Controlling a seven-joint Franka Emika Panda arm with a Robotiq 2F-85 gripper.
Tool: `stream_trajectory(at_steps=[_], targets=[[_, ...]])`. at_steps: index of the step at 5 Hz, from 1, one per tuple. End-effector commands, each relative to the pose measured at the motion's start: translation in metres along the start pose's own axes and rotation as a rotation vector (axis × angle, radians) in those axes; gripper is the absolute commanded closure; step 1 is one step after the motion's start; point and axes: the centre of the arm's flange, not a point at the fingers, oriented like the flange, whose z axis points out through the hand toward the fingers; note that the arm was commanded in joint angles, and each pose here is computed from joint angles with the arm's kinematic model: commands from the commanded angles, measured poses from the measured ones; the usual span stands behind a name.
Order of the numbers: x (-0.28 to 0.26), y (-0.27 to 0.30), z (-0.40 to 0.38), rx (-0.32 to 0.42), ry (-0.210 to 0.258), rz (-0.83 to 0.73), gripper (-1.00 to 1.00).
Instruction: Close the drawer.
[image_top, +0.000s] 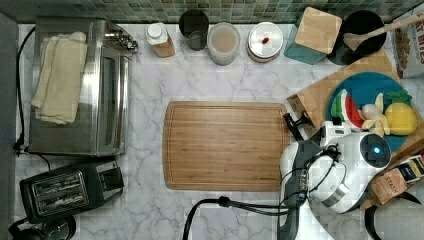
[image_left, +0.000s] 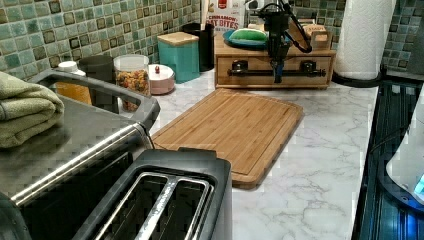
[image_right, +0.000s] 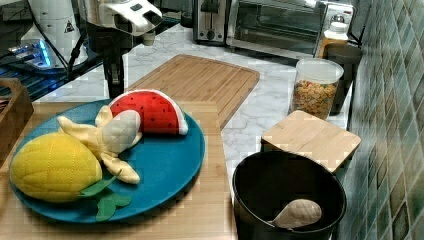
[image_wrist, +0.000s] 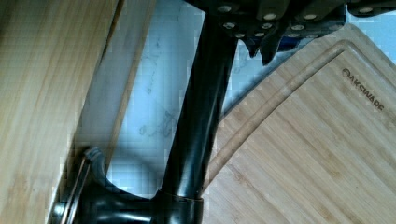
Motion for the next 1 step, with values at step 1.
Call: stream_trajectory(at_steps=[1], targets=[[-0.0387,0.0925,-0.1097,-0.393,0.051,0.026,1.0]])
